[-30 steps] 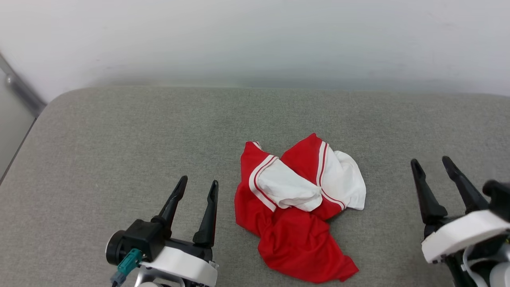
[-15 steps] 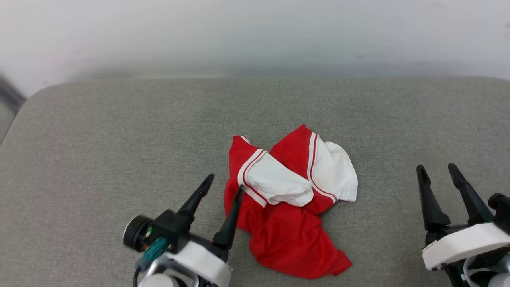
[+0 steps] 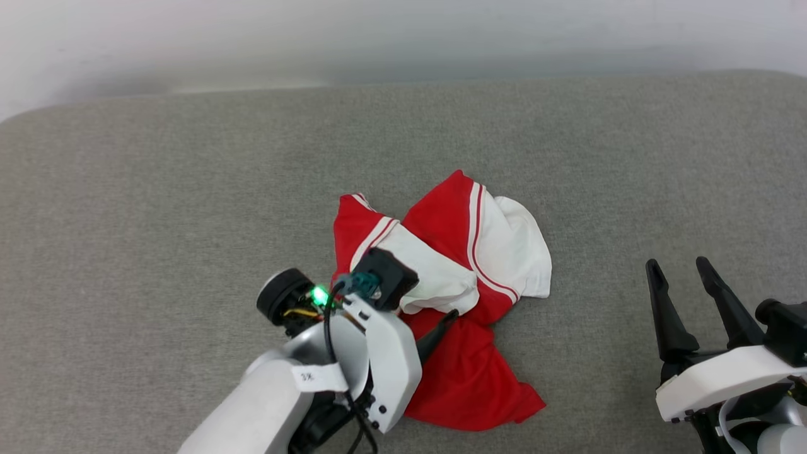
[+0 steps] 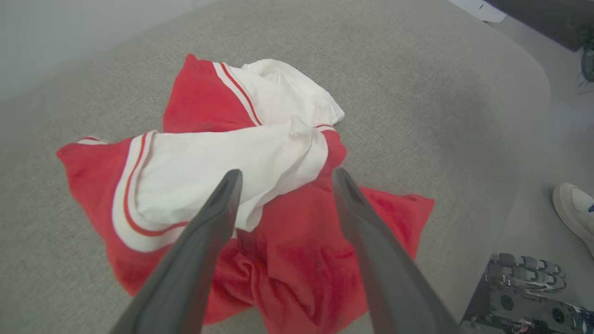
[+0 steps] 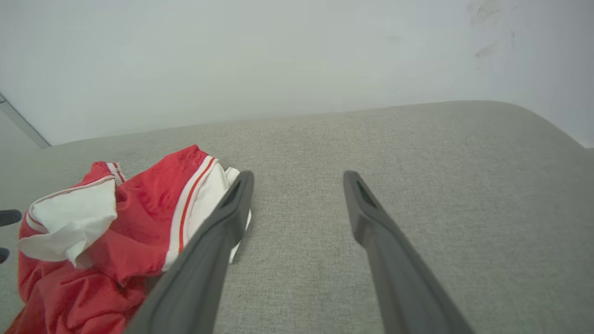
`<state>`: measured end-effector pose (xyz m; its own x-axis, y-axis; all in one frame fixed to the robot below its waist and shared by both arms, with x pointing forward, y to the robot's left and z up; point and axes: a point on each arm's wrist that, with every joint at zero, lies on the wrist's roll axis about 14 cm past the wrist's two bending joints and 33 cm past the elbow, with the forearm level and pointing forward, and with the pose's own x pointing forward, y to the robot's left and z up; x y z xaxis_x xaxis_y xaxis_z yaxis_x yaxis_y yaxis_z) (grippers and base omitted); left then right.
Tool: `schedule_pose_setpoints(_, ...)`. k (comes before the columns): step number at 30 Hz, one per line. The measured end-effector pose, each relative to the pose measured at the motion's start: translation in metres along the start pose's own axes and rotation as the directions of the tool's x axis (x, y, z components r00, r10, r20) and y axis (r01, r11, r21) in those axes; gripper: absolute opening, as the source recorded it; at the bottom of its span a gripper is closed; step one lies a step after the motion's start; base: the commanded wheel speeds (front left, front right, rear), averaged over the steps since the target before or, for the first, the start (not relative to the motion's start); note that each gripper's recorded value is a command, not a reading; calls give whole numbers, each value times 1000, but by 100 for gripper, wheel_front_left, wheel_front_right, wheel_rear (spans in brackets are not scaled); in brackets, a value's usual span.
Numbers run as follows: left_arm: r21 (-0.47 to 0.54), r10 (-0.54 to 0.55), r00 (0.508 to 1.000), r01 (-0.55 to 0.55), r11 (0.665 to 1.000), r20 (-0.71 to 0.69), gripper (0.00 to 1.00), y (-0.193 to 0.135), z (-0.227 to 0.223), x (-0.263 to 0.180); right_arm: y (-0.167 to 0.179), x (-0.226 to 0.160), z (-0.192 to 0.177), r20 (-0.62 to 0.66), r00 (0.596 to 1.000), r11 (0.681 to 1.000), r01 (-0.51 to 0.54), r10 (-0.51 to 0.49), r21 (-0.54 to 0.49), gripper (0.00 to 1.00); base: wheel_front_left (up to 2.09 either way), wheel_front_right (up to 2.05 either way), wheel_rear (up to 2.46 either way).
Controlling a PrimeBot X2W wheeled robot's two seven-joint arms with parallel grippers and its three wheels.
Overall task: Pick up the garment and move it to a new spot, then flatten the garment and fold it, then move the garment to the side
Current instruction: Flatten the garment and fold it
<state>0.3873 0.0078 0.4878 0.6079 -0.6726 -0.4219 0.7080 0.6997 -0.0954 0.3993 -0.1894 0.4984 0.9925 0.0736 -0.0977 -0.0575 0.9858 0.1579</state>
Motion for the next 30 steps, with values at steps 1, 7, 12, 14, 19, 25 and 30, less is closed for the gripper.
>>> schedule_pose_setpoints(1, 12, -5, 1000, 5, 1000, -16, 100, 1, 0, 3, -2, 1, -2, -6, 1000, 1000, 5, -5, 1, 100, 0, 0, 0)
schedule_pose_setpoints(7, 48, -30, 994, 35, 998, -104, 100, 6, -11, 27, -9, 7, -13, -32, 999, 1000, 27, -27, -2, 100, 0, 0, 0)
schedule_pose_setpoints(12, 35, -78, 990, 83, 996, -119, 100, -4, -16, 40, -15, 9, -21, -49, 998, 999, 49, -49, -2, 100, 0, 0, 0)
schedule_pose_setpoints(14, 33, -88, 988, 92, 995, -123, 100, -6, -18, 43, -15, 9, -24, -57, 997, 999, 52, -52, -2, 100, 0, 0, 0)
schedule_pose_setpoints(19, 28, -97, 990, 100, 995, -106, 0, -10, -18, 43, -11, 11, -28, -68, 997, 999, 41, -41, -3, 100, 0, 0, 0)
schedule_pose_setpoints(25, 5, -74, 996, 74, 997, 44, 0, -11, 14, 34, -5, 10, -24, -63, 998, 1000, 27, -28, -6, 100, 0, 0, 0)
schedule_pose_setpoints(30, -68, 40, 978, -27, 997, 203, 0, 10, 44, 9, 4, 11, -17, -52, 999, 1000, 0, -1, -8, 100, 0, 0, 0)
